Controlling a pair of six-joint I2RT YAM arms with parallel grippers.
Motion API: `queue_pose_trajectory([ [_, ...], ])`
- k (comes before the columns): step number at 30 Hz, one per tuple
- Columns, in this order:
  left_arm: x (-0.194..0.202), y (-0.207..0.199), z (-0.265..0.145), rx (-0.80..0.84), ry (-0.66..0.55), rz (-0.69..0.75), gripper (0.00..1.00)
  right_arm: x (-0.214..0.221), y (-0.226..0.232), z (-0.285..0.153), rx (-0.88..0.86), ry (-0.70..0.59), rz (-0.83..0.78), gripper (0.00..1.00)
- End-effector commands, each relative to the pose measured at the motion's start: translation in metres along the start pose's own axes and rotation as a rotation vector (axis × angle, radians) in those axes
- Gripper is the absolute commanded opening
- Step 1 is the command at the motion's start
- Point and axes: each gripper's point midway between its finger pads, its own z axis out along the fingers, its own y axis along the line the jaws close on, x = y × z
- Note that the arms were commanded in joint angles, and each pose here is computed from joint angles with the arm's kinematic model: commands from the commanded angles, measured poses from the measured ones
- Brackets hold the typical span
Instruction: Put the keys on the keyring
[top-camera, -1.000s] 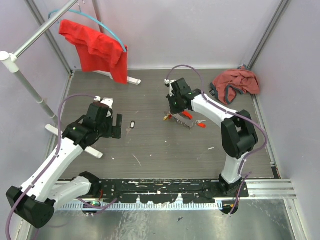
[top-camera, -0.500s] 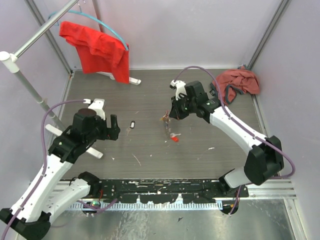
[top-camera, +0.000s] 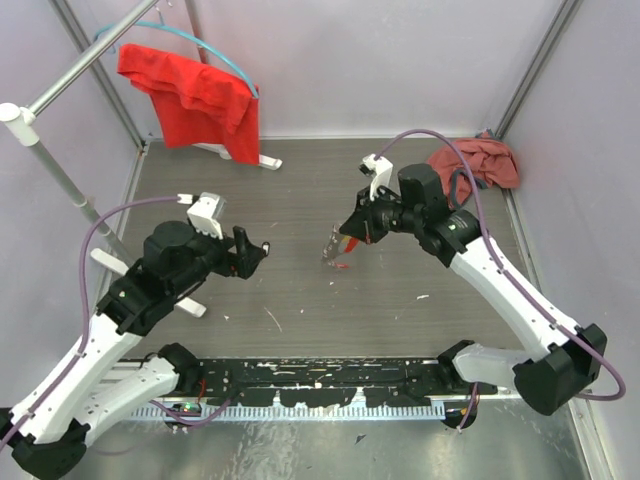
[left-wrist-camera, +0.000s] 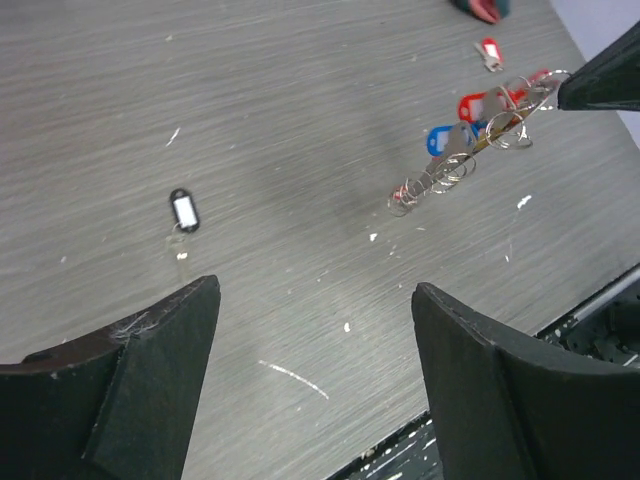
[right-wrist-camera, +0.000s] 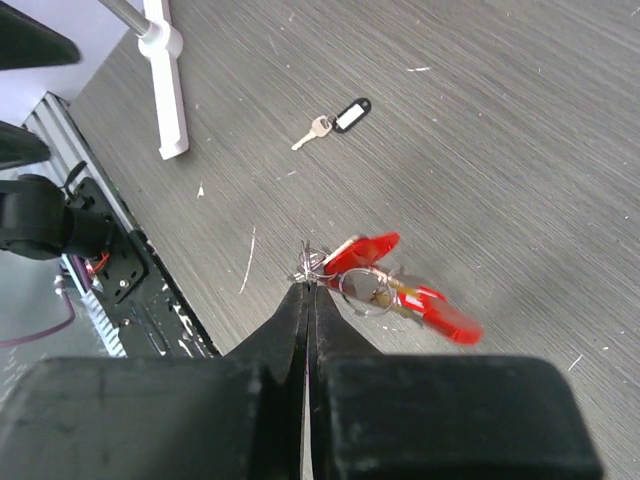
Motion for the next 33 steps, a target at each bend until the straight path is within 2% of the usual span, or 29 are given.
queue_pose_trajectory([
  [1,-0.018,-0.038,0.012,0.151,-0.093,0.019,0.82,-0.021,0.027,-0.025,-0.076,-0.092,-0.076,0.01],
  [11,-0.028,-0.104,0.007,0.51,-0.154,0.096,0.63,-0.028,0.058,-0.052,-0.2,-0.169,-0.246,0.01],
  [15,-0.025,-0.115,0.0,0.573,-0.158,0.124,0.51,-0.038,0.064,-0.055,-0.214,-0.196,-0.232,0.01],
  [22,-0.02,-0.129,-0.005,0.596,-0.171,0.187,0.45,-0.057,0.07,-0.062,-0.207,-0.248,-0.206,0.01],
  [27,-0.01,-0.141,0.003,0.61,-0.149,0.2,0.44,-0.069,0.073,-0.071,-0.191,-0.282,-0.188,0.01],
  [33,-0.004,-0.146,0.017,0.575,-0.158,0.246,0.55,-0.077,0.077,-0.08,-0.179,-0.316,-0.171,0.01],
])
